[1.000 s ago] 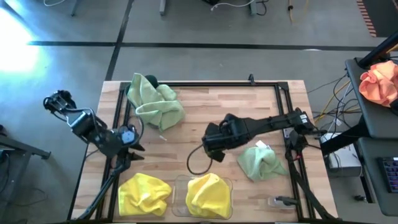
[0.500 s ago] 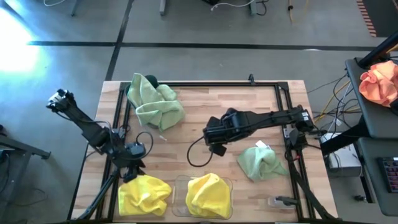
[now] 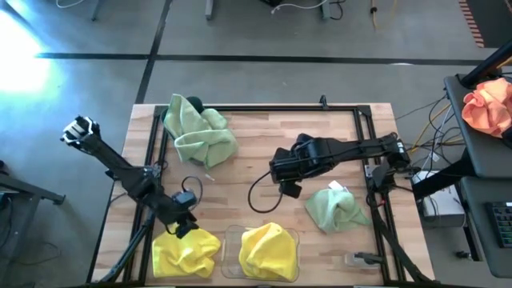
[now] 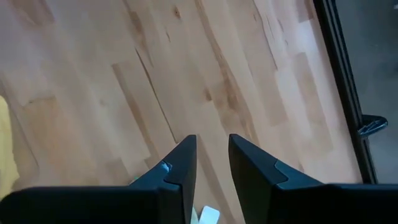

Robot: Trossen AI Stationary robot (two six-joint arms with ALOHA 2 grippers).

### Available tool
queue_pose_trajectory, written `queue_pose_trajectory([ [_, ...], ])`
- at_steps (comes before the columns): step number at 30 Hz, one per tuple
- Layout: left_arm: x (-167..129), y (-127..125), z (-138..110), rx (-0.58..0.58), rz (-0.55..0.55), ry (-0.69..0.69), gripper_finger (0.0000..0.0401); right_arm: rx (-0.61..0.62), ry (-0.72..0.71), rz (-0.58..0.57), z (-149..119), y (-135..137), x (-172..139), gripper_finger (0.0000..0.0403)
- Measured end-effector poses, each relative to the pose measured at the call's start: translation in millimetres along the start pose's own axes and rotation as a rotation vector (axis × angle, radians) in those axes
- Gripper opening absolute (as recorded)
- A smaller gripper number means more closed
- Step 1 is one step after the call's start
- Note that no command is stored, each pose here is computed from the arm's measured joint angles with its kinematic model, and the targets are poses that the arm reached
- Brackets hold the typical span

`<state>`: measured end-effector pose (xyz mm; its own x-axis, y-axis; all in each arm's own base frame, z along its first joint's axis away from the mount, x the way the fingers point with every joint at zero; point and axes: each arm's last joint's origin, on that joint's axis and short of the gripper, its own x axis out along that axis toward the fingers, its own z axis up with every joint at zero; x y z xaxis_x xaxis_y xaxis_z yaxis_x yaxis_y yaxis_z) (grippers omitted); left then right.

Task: Sort microfiber towel by color & place in baskets
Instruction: Put the yellow towel into the transparent bin

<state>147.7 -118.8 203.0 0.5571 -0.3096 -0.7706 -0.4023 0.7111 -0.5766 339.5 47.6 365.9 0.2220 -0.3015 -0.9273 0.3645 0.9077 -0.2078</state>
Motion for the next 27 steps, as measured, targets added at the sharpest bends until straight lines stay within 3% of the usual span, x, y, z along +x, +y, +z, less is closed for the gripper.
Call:
queue_pose_trajectory([
  [11, 36.2, 3.6, -17.4, -0.035, 0.141, 0.179, 0.0162, 0.020, -0.065, 0.034, -10.7, -16.2, -26.4, 0.0088],
  [27, 78.9, -3.0, -32.0, -0.058, 0.133, 0.383, 0.0177, 0.031, -0.092, 0.048, -15.6, -22.9, -36.8, 0.0088],
])
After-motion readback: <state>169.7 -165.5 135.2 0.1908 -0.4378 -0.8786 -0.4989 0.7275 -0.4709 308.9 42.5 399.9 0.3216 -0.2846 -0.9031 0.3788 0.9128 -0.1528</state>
